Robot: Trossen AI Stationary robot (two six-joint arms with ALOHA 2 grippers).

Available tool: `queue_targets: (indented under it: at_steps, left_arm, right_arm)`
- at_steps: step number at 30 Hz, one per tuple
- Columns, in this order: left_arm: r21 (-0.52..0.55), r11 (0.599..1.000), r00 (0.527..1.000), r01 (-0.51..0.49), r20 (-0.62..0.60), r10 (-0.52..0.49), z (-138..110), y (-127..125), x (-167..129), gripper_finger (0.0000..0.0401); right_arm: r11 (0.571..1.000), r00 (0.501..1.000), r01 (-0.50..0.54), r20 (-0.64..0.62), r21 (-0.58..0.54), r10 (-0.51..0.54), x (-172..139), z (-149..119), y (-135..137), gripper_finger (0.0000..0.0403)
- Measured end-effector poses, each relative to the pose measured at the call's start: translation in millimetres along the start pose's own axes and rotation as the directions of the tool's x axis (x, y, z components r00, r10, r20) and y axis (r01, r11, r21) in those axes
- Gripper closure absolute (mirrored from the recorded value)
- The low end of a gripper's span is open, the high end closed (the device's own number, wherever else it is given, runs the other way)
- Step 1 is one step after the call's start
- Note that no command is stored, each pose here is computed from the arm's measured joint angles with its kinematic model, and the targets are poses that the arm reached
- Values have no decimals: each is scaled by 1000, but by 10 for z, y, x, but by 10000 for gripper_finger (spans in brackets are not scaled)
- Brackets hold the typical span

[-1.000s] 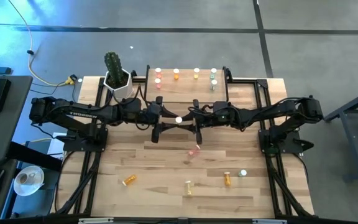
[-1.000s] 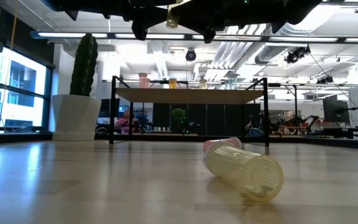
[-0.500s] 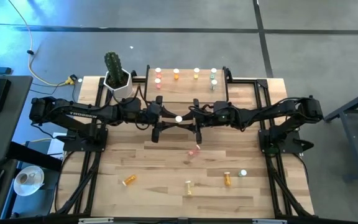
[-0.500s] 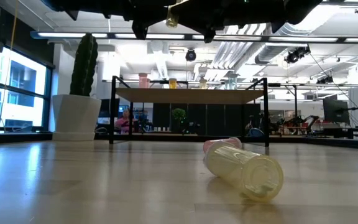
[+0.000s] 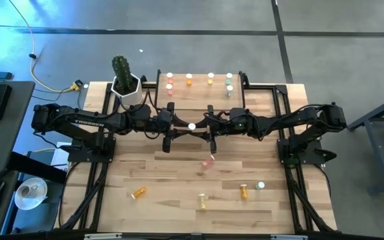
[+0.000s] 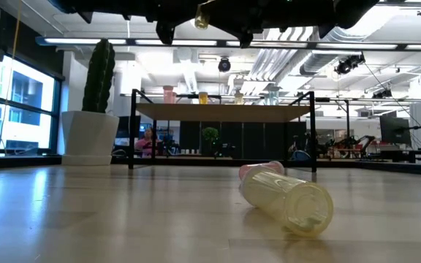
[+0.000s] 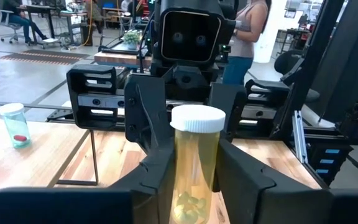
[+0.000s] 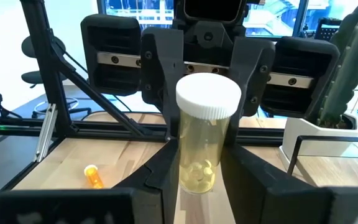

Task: Pick and place medicine bottles onto shelf by color
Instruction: Put the top yellow pill bottle aligned with the other yellow pill bottle on the shelf

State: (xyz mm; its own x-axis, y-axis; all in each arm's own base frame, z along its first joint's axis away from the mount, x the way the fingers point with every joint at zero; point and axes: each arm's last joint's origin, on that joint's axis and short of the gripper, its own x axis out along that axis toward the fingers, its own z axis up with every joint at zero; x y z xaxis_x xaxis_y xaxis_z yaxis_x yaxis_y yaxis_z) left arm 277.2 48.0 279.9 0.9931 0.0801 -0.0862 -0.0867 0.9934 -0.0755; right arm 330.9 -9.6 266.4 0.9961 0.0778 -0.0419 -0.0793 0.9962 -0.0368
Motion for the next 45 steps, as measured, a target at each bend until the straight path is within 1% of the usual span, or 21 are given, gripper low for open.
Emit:
queue_targets:
  at_steps: [4,15,18,22,27,30,33,38,40,45]
  left_arm:
    - [0,1000,1000,0,0,0,0,0,0,321]
    - [0,1000,1000,0,-1,0,-2,0,0,318]
    - [-1,1000,1000,-6,-4,6,-5,2,0,318]
    - [-1,1000,1000,-25,-13,25,-15,10,0,318]
    - [13,999,999,-31,-43,31,-44,14,-2,318]
    - [16,998,997,-54,-57,55,-58,21,-3,318]
    - [33,995,993,-95,-68,97,-71,34,-4,318]
    - [74,987,985,-145,-83,151,-88,50,-8,318]
    - [75,985,983,-156,-81,162,-87,54,-8,318]
    - [94,983,983,-159,-80,167,-86,55,-8,318]
  right_arm:
    - [1000,1000,0,0,0,0,0,0,0,303]
    - [1000,1000,-1,-6,1,1,-1,-5,0,300]
    - [1000,1000,-1,-11,2,1,-1,-10,1,287]
    - [1000,1000,2,-31,22,-2,-1,-29,-2,257]
    - [998,990,63,-130,25,-60,-44,-82,-13,229]
    - [994,974,108,-203,20,-101,-118,-82,-18,225]
    - [991,962,130,-244,14,-123,-211,-36,-16,224]
    - [991,971,131,-204,10,-126,-371,154,-5,224]
    - [991,978,130,-160,-23,-132,-437,255,-10,224]
    - [980,984,176,34,-90,-174,-520,506,-113,224]
